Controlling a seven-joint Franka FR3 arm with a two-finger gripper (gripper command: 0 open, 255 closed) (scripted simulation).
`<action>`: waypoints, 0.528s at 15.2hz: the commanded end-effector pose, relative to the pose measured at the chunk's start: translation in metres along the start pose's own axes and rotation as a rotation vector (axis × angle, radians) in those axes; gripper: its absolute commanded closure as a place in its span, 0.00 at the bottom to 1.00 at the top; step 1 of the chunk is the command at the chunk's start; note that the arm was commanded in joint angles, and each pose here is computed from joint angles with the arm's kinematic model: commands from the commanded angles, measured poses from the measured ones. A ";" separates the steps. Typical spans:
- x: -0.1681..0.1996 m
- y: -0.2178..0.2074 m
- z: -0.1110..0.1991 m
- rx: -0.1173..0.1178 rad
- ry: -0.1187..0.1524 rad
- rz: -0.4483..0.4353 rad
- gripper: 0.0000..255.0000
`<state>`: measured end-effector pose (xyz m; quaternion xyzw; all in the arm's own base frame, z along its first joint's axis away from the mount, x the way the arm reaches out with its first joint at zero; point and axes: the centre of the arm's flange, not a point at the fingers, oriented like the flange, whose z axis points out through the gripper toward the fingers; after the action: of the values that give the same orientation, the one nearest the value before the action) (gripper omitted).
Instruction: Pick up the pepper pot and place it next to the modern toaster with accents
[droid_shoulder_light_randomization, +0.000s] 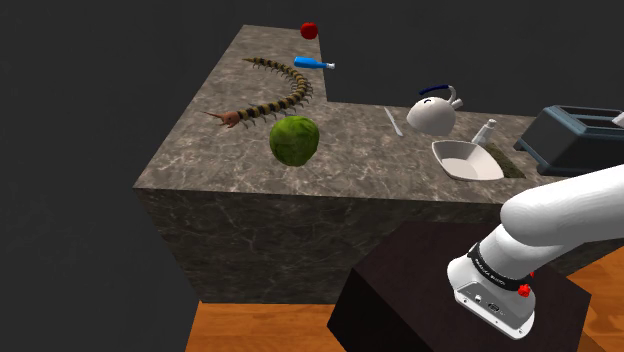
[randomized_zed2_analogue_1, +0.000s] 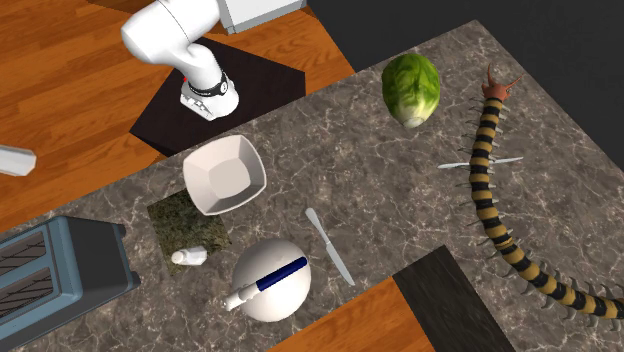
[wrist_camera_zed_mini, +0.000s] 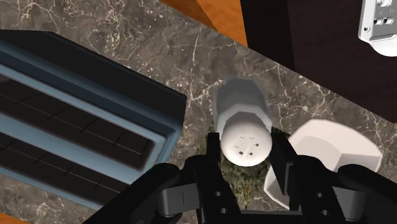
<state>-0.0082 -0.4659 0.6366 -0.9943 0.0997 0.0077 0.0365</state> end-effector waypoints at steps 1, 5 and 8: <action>-0.007 0.003 0.008 0.000 0.000 -0.002 1.00; -0.007 0.005 0.029 0.000 0.000 -0.002 1.00; -0.006 0.006 0.045 0.000 0.000 -0.002 1.00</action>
<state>-0.0161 -0.4672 0.5963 -0.9944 0.0989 0.0079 0.0368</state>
